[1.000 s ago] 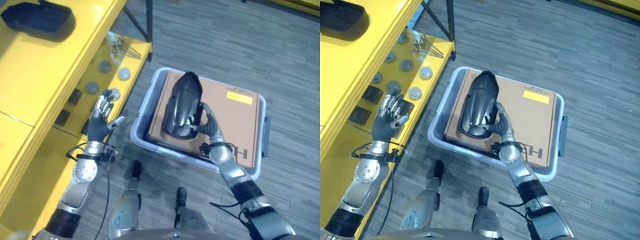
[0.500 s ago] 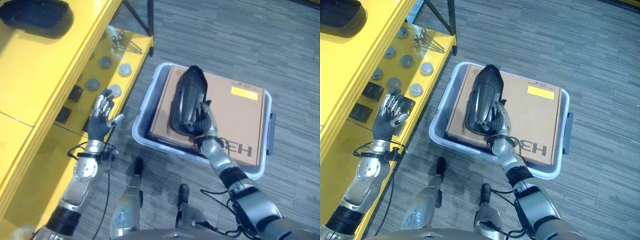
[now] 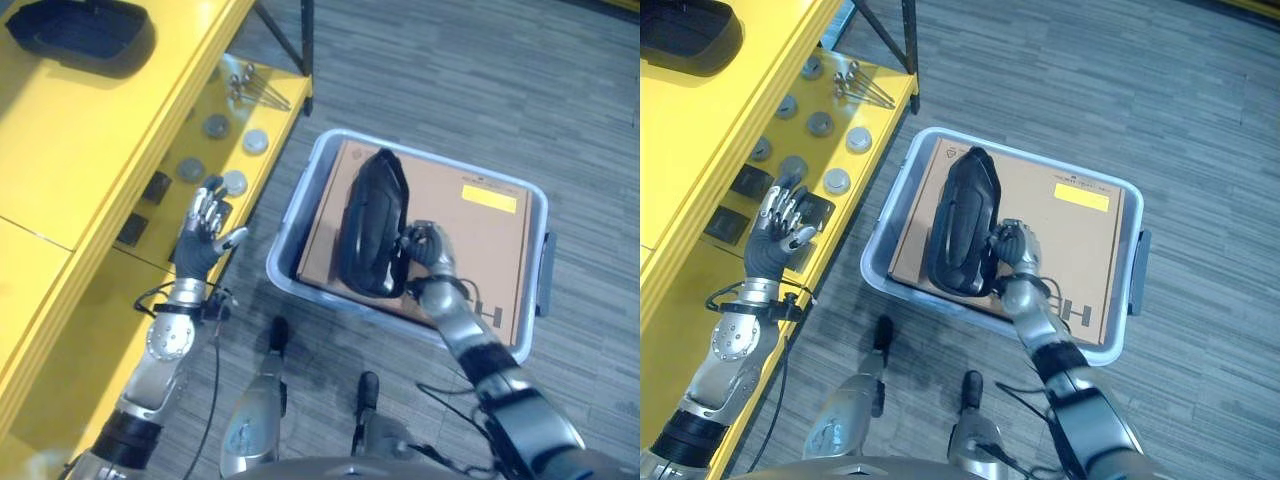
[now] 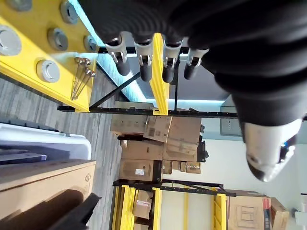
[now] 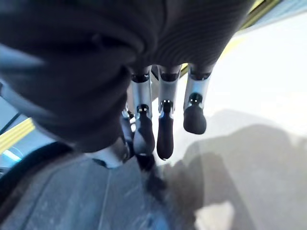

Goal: Move parts from the plastic box to the shelf.

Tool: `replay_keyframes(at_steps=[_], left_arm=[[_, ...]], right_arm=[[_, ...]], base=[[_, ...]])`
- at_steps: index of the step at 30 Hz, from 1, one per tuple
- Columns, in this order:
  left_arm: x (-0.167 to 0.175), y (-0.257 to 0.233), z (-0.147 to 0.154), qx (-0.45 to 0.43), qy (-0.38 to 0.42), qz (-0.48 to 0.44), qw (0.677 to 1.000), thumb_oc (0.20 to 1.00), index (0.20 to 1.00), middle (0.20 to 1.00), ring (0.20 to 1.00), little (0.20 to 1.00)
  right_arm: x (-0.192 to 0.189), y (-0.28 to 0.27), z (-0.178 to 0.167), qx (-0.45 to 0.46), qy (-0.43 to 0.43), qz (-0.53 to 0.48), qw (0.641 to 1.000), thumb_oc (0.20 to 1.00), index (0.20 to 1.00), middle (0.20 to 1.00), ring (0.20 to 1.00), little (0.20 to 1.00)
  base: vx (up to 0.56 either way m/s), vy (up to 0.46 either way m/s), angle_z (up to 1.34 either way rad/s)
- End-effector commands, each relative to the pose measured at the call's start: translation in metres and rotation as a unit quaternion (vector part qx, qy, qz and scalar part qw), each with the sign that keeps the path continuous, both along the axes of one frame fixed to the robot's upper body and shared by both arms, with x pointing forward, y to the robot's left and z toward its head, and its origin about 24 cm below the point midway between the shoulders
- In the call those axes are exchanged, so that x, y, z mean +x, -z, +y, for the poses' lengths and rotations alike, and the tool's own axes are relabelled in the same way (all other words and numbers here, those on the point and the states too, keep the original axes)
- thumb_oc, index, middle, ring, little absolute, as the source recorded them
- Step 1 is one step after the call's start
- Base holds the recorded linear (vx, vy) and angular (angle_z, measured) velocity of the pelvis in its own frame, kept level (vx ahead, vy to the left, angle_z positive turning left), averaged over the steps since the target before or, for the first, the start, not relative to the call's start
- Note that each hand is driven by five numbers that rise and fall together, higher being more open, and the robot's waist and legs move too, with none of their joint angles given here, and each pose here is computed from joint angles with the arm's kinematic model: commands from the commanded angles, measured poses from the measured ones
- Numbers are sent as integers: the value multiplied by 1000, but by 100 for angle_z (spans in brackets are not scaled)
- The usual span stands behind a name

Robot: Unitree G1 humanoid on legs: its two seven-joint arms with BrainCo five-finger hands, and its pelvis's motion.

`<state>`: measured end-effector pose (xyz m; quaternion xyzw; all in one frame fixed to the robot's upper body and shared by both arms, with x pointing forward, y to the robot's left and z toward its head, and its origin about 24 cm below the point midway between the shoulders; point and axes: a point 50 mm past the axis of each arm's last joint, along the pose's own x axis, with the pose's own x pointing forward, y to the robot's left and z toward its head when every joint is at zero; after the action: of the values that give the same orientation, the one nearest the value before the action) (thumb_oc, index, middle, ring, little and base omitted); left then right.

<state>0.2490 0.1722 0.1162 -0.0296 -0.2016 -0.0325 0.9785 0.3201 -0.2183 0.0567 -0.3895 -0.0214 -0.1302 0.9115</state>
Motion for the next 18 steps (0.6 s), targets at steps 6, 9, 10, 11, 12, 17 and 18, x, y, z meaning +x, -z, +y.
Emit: replay_keyframes(at_steps=[6, 9, 10, 11, 12, 17, 18], left_arm=[[0, -13, 20, 89, -20, -32, 995, 1000, 1000, 1000, 1000, 1000], [1, -8, 22, 100, -11, -11, 995, 1000, 1000, 1000, 1000, 1000], [1, -8, 22, 100, -11, -11, 995, 1000, 1000, 1000, 1000, 1000], [2, -3, 22, 103, -7, 3, 995, 1000, 1000, 1000, 1000, 1000], [2, -3, 22, 103, -7, 3, 995, 1000, 1000, 1000, 1000, 1000], [1, 8, 20, 95, 2, 28, 995, 1000, 1000, 1000, 1000, 1000], [0, 11, 19, 94, 3, 34, 995, 1000, 1000, 1000, 1000, 1000]], right_arm=[[-23, -44, -25, -81, -52, -83, 992, 200, 200, 200, 200, 200], [-27, -60, -25, -104, -70, -106, 986, 200, 200, 200, 200, 200], [-27, -60, -25, -104, -70, -106, 986, 200, 200, 200, 200, 200], [-29, -69, -24, -111, -77, -121, 983, 200, 200, 200, 200, 200], [-29, -69, -24, -111, -77, -121, 983, 200, 200, 200, 200, 200], [-30, -69, -16, -64, -105, -115, 986, 576, 576, 576, 576, 576], [-30, -65, -14, -58, -110, -106, 987, 1000, 1000, 1000, 1000, 1000]], base=[[36, -21, -7], [39, -19, -8], [10, -10, -25], [9, -10, -16], [32, -22, -27], [24, -19, -22], [20, -16, -30]])
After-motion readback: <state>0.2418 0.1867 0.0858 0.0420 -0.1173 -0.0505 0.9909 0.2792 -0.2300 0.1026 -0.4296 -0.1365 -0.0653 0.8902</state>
